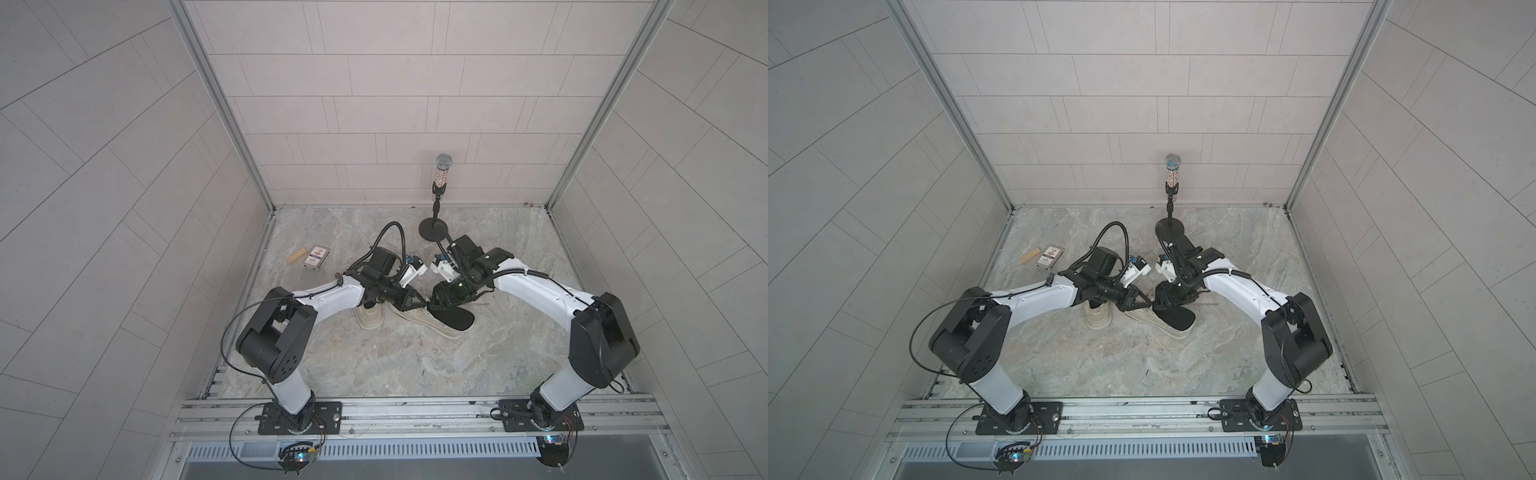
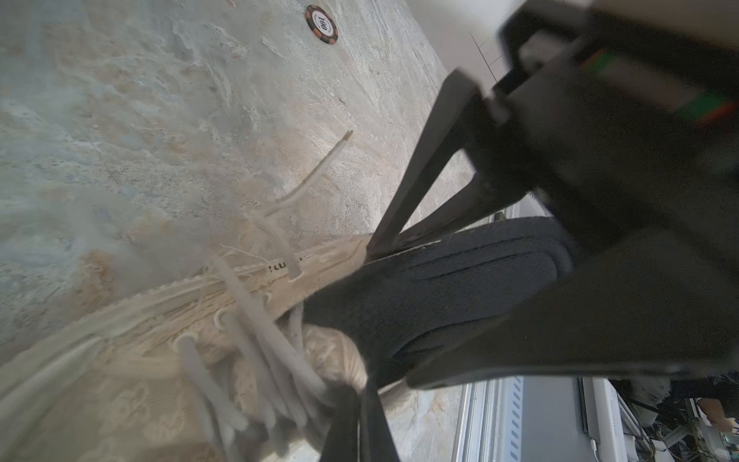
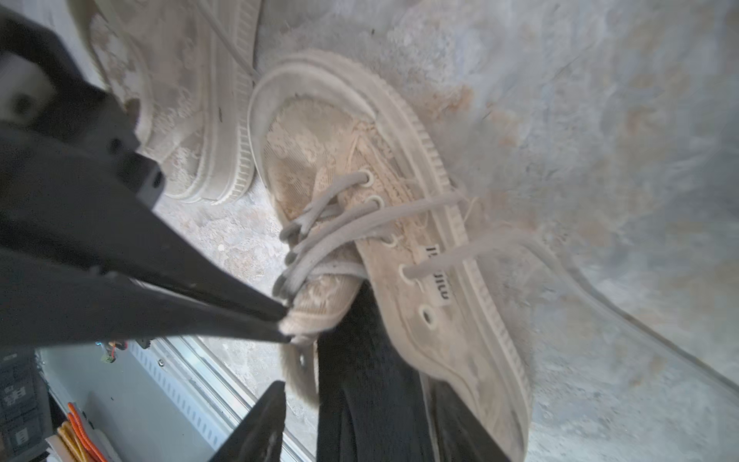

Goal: Insert the insole into the shoe

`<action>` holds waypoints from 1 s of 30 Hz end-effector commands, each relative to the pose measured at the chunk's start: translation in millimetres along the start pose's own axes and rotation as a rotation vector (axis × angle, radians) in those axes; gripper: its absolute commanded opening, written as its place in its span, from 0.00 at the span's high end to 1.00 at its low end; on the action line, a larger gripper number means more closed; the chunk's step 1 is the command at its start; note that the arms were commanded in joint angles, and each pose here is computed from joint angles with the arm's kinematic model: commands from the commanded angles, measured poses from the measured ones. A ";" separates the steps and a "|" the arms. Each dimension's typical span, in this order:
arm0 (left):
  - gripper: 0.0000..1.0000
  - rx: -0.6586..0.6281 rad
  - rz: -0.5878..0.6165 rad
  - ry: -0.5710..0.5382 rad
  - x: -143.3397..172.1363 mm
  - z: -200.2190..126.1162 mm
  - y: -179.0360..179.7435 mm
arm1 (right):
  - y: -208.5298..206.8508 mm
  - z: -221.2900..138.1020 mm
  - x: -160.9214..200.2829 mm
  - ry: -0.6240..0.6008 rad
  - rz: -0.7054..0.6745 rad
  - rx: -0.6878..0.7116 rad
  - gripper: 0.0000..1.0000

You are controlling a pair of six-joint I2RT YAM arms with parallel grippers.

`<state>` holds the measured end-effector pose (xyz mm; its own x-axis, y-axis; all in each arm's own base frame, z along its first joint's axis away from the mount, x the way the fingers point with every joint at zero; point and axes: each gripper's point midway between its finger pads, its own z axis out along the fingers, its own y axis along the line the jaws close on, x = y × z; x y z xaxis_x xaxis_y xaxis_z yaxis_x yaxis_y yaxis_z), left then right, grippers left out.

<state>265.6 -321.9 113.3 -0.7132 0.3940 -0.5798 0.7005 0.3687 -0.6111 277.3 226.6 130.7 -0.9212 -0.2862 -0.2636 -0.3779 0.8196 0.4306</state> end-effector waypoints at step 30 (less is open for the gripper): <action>1.00 0.082 0.109 -0.052 -23.6 -1.8 -31.4 | -6.6 6.3 44.2 0.182 0.256 -0.150 1.00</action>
<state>258.3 -330.8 114.8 -0.7064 0.4054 -0.5803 0.7058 0.3403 -0.6214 236.7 205.2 106.1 -0.9842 -0.1739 0.0321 -0.1255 0.8149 0.5659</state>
